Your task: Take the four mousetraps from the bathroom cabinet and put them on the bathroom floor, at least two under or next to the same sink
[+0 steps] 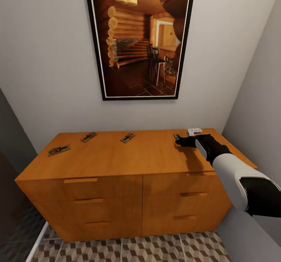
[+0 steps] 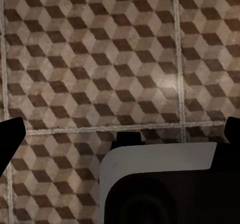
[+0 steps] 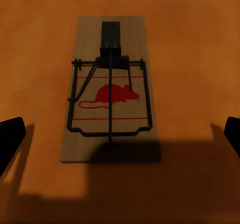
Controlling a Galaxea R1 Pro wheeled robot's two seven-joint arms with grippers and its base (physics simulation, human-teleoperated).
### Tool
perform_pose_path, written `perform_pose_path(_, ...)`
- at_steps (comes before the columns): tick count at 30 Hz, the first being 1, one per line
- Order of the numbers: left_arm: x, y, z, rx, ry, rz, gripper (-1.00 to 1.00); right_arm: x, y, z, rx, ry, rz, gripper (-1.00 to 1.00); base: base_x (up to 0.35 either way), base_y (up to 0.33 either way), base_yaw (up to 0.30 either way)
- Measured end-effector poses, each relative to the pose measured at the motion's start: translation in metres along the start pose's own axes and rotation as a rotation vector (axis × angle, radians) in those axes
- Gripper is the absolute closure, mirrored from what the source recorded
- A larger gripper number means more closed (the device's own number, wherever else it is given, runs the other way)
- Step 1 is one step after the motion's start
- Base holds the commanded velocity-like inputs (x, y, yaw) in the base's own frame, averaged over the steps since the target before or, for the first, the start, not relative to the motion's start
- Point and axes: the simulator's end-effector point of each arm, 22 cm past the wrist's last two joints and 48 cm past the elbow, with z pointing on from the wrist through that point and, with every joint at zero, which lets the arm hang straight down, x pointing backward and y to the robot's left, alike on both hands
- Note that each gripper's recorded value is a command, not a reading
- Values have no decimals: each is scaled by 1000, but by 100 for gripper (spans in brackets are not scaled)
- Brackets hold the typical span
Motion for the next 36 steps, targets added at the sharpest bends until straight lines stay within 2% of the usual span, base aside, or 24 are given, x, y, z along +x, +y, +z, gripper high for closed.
perform_pose_path(36,0,0,0,0,0,0,-100,1,1,0,1,2,-1,-100,18,10,0)
